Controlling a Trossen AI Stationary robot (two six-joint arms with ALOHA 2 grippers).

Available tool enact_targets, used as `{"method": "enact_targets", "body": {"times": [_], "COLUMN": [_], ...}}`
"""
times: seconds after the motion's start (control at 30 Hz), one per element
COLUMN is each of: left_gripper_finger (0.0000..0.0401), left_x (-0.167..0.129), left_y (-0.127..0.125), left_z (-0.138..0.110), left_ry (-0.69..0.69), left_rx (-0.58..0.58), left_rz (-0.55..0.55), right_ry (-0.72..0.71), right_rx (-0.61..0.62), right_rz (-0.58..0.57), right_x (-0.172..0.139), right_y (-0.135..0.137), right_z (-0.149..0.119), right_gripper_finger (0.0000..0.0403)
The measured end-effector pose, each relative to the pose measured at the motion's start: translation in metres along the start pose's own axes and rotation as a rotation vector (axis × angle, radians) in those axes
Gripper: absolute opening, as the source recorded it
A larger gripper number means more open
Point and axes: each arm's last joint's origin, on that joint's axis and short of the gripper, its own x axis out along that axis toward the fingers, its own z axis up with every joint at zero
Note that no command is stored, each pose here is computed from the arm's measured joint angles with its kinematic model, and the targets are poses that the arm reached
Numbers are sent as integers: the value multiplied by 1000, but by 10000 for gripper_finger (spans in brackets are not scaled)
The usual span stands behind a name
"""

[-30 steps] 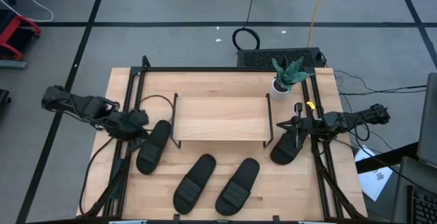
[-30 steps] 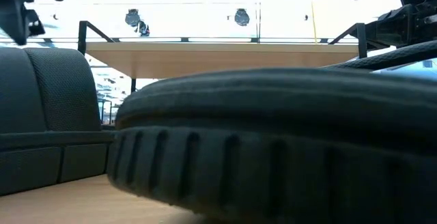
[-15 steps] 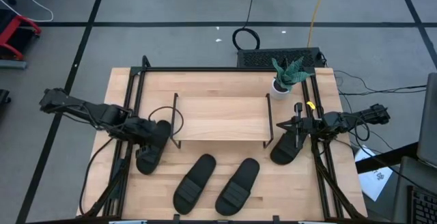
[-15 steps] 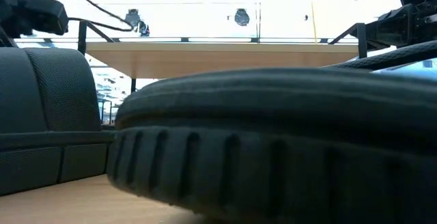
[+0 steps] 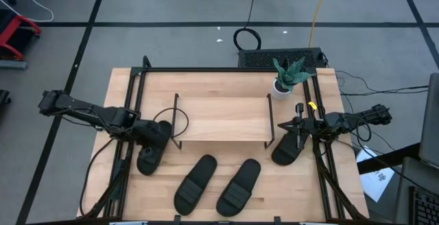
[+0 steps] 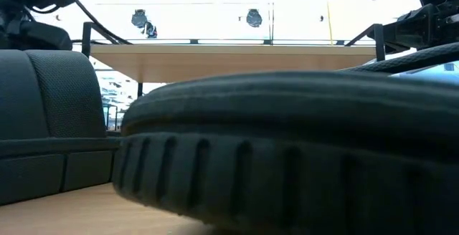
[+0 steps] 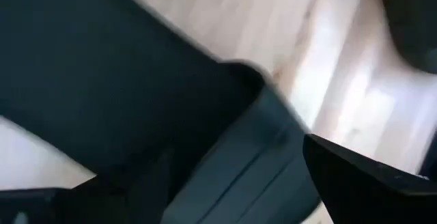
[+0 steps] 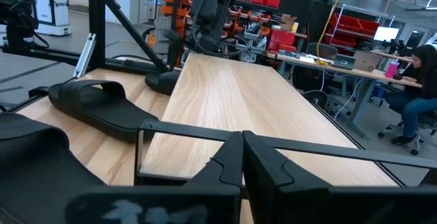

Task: Pick and place slides into the shelf
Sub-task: Put the top left black slide on the shelf

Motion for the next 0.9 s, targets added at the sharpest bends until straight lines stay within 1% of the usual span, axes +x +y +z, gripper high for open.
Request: {"method": "enact_targets", "body": {"times": [0.13,0.27,0.33,0.47,0.57,0.73,0.9], "left_gripper_finger": [313,312,312,312,312,312,312], "left_x": [0,0,1,12,22,31,34], "left_y": [-3,-2,-2,2,2,-3,-5], "left_z": [3,2,1,-6,-8,-10,-13], "left_ry": [-22,-11,0,46,36,4,-1], "left_rx": [11,6,-7,-46,-49,6,31], "left_rz": [-31,-27,-45,-56,-84,-148,-148], "right_ry": [0,0,1,0,1,1,1], "right_rx": [0,0,1,27,29,29,29], "right_rz": [0,0,0,0,1,1,1], "right_x": [0,0,0,0,0,0,0], "right_y": [0,0,0,0,0,0,0], "right_z": [0,0,0,0,0,0,0], "right_gripper_finger": [0,0,0,0,0,0,0]}}
